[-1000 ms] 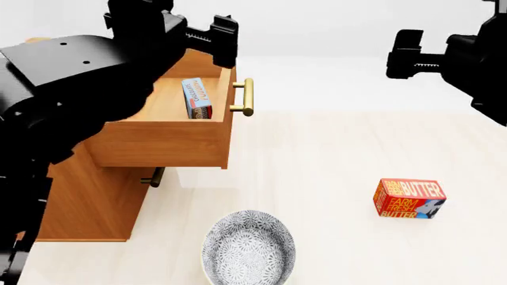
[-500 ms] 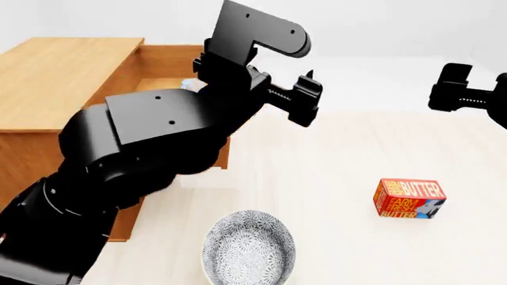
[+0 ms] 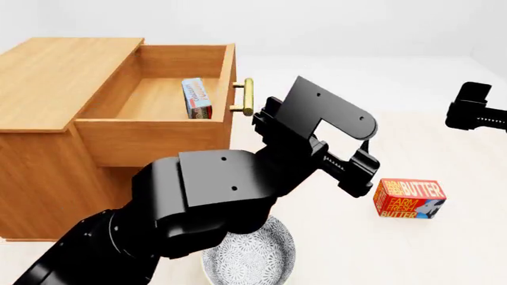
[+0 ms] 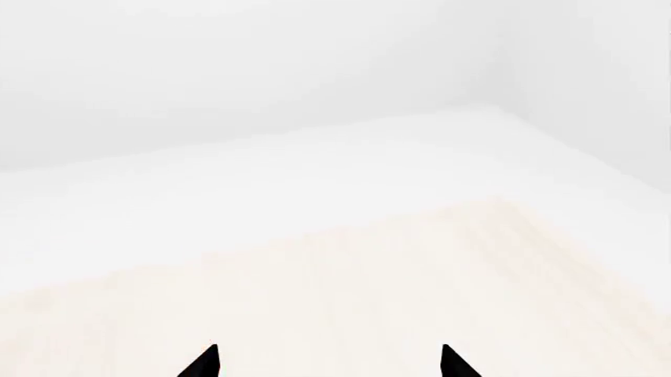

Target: Put the chocolate pudding in the top drawer of the cabinet and close it.

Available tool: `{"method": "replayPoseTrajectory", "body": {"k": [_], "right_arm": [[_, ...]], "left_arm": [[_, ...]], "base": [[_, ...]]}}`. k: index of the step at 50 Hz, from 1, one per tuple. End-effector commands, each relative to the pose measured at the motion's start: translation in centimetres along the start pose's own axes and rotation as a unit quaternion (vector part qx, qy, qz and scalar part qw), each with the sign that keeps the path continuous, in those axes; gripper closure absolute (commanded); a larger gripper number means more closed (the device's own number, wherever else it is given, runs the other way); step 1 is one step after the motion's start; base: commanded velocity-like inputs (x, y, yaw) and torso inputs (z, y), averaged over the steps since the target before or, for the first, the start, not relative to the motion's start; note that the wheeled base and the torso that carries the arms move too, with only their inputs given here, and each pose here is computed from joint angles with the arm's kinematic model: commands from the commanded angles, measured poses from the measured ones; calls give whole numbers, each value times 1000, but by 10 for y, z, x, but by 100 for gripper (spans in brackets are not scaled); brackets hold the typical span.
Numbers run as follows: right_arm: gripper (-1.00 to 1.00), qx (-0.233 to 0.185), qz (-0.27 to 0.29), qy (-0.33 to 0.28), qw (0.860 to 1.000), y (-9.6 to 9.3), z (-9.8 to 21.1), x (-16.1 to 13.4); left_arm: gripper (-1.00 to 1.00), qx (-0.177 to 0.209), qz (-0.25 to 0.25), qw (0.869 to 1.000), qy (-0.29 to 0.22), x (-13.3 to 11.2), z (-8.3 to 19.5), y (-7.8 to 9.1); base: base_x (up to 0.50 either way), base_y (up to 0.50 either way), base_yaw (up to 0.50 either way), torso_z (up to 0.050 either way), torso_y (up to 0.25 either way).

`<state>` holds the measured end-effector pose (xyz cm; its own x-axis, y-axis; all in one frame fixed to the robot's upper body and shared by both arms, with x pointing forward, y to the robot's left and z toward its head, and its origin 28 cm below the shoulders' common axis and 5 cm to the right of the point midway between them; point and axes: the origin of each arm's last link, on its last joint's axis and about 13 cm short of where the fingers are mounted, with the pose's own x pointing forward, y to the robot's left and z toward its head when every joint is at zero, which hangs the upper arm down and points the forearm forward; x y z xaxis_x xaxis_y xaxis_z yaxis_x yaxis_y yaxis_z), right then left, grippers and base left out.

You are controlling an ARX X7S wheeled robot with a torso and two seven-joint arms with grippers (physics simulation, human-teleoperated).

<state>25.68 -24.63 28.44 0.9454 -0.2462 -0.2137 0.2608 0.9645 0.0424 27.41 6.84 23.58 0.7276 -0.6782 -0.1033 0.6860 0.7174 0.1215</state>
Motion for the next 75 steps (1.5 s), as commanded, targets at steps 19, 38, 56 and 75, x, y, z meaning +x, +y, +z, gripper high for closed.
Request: {"method": "replayPoseTrajectory", "body": {"k": [19, 38, 56, 75], "right_arm": [[-100, -6, -5, 15, 1000, 2, -9, 3], [-100, -5, -5, 23, 1000, -1, -19, 1], [-100, -8, 1, 28, 1000, 9, -20, 7], [-100, -3, -3, 26, 1000, 5, -22, 3]], "left_arm": [[-100, -35, -15, 999, 29, 29, -44, 5], [-100, -65, 30, 997, 29, 38, -55, 28], [-100, -74, 89, 993, 32, 34, -65, 70], [-100, -73, 126, 989, 38, 22, -72, 92]], "base": [[0, 0, 0, 0, 0], [0, 0, 0, 0, 0], [0, 0, 0, 0, 0], [0, 0, 0, 0, 0]]}}
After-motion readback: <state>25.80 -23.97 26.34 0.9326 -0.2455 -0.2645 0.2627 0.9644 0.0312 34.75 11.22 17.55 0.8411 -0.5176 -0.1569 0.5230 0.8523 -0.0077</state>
